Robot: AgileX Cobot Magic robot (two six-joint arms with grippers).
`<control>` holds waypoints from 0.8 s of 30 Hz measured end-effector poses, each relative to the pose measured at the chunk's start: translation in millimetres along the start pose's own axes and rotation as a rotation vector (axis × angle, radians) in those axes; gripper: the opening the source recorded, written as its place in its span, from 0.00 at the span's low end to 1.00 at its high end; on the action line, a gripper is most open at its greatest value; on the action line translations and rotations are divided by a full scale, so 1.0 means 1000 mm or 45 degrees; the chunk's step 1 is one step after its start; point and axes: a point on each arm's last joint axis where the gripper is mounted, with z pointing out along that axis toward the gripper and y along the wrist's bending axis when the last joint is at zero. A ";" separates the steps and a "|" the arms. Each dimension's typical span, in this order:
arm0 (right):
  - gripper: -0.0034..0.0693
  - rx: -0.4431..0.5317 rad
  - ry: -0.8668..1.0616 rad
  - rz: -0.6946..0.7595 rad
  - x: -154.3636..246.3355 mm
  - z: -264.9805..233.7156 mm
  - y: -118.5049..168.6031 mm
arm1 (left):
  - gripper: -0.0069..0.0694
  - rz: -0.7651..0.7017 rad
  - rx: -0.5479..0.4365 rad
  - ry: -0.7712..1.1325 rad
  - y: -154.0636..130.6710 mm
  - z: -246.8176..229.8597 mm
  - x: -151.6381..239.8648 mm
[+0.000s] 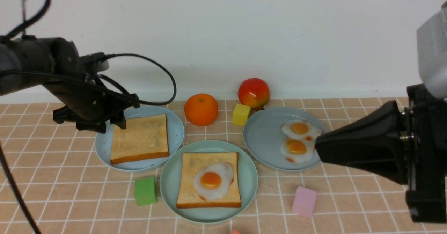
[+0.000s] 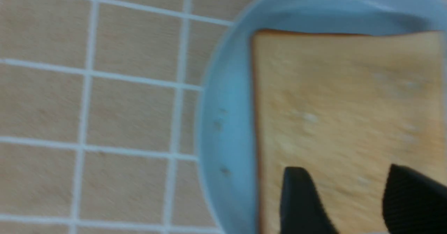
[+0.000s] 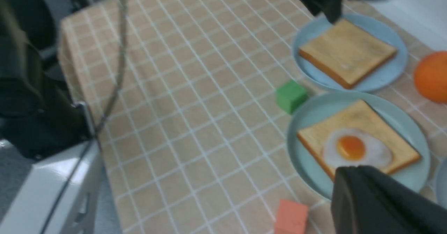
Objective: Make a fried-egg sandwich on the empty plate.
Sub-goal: Use the left arm to grab a slice of bread, then use the left arm to place a slice of bread on the fried egg in the middle
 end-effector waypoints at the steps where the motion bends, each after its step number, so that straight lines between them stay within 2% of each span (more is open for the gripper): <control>1: 0.03 -0.009 0.003 0.001 0.000 0.000 0.001 | 0.57 0.008 -0.014 0.015 0.001 0.007 0.001; 5: 0.04 -0.052 0.023 0.006 0.002 0.000 0.004 | 0.56 0.011 -0.052 0.113 0.007 0.044 0.011; 9: 0.04 -0.079 0.037 0.016 0.003 0.000 0.005 | 0.49 -0.003 -0.048 0.122 0.006 0.050 0.011; 12: 0.05 -0.093 0.045 0.023 0.003 0.000 0.007 | 0.35 -0.006 -0.045 0.135 0.006 0.051 0.011; 15: 0.05 -0.104 0.048 0.027 0.003 0.000 0.007 | 0.27 0.007 -0.044 0.139 0.005 0.047 0.010; 16: 0.05 -0.110 0.050 0.029 0.003 0.000 0.008 | 0.23 0.010 -0.046 0.137 0.005 0.044 0.009; 17: 0.05 -0.116 0.051 0.030 0.004 0.000 0.008 | 0.15 0.013 -0.050 0.145 0.006 0.038 0.009; 19: 0.05 -0.129 0.049 0.036 0.003 -0.001 0.009 | 0.09 0.017 -0.053 0.145 0.006 0.021 0.008; 20: 0.05 -0.132 0.049 0.038 0.003 -0.001 0.009 | 0.09 0.017 -0.052 0.143 0.006 0.019 0.008; 23: 0.05 -0.154 0.049 0.046 0.003 -0.001 0.011 | 0.09 -0.001 0.003 0.033 -0.001 -0.029 -0.003; 24: 0.05 -0.160 0.054 0.046 0.004 -0.001 0.011 | 0.09 -0.032 0.056 -0.015 -0.006 -0.051 -0.006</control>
